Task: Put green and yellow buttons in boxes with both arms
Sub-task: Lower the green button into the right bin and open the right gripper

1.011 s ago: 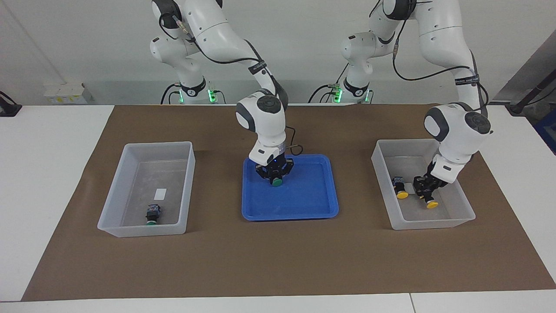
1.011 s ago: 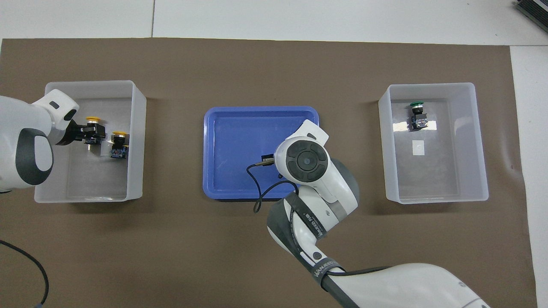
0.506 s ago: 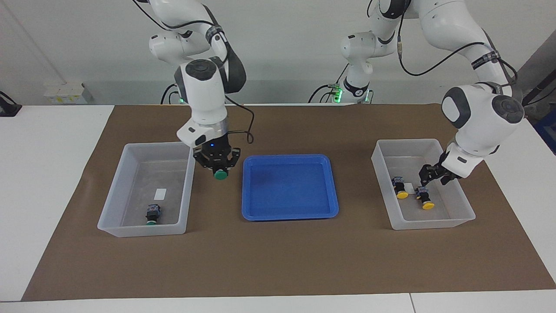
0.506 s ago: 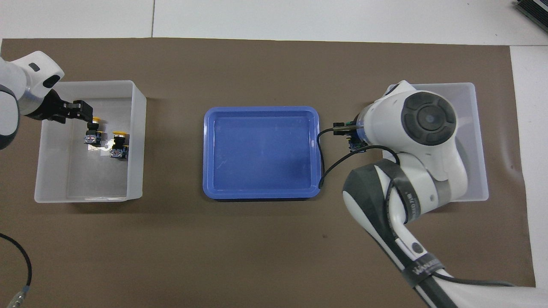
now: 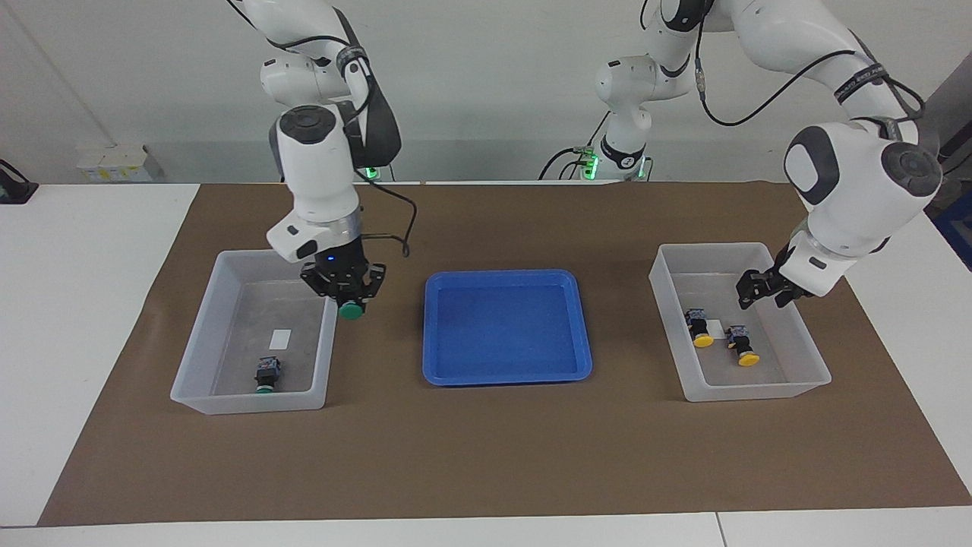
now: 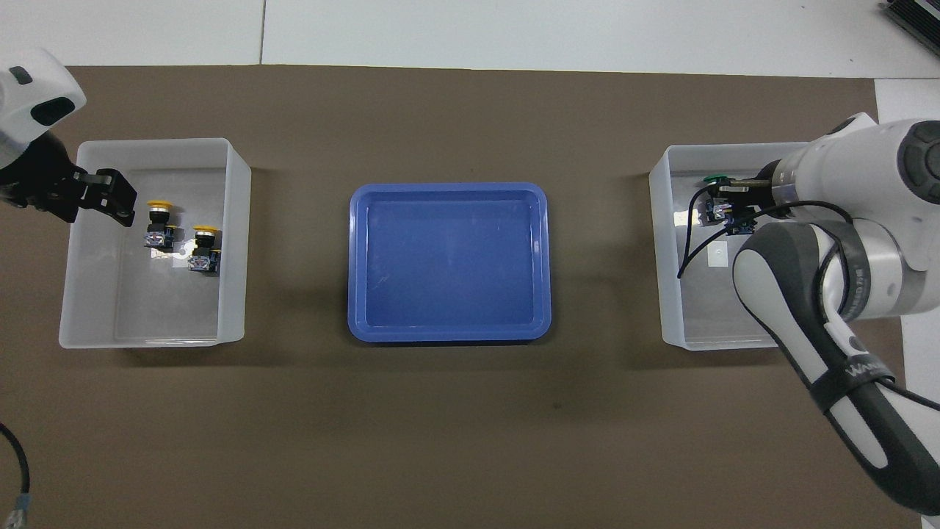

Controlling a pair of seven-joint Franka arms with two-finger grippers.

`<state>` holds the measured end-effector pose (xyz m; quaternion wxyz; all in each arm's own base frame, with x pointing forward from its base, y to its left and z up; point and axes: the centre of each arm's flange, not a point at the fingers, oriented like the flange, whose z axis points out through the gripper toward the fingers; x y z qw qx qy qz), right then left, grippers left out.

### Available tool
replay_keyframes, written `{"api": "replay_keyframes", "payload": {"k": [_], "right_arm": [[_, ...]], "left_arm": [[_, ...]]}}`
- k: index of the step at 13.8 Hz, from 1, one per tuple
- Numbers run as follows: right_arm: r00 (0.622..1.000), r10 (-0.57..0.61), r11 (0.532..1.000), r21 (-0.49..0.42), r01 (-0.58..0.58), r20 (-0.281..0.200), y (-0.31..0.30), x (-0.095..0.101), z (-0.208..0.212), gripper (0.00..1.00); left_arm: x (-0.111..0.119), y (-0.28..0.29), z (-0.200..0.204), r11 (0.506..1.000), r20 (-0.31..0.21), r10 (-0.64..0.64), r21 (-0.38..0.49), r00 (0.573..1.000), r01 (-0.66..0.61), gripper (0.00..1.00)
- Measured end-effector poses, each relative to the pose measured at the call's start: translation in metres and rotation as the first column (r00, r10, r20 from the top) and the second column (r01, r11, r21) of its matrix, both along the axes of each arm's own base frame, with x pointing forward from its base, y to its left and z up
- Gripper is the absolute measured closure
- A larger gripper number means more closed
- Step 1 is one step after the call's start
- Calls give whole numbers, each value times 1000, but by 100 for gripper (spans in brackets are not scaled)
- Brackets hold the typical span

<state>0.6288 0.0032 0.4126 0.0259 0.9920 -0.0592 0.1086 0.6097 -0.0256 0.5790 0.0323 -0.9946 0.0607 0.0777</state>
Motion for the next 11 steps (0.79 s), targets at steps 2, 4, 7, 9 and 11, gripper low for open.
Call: {"api": "replay_keyframes", "payload": {"k": [2, 4, 7, 9, 11], "right_arm": [[1000, -9, 1000, 4, 9, 17, -8, 9, -26, 67], [999, -31, 999, 8, 31, 39, -25, 16, -45, 67], [997, -62, 998, 10, 62, 38, -46, 20, -62, 67], [998, -61, 998, 10, 61, 30, -46, 21, -69, 67], [998, -61, 998, 11, 60, 28, -46, 21, -76, 67]], "left_arm": [[-23, 0, 36, 1000, 17, 1, 2, 1000, -1, 30], [-38, 0, 49, 1000, 29, 1, 4, 1000, -1, 29], [-40, -2, 15, 1000, 63, -10, 5, 998, 9, 22], [-44, -3, -3, 1000, 68, -15, 6, 998, 14, 11], [-46, -3, -2, 1000, 80, -16, 6, 997, 16, 0]]}}
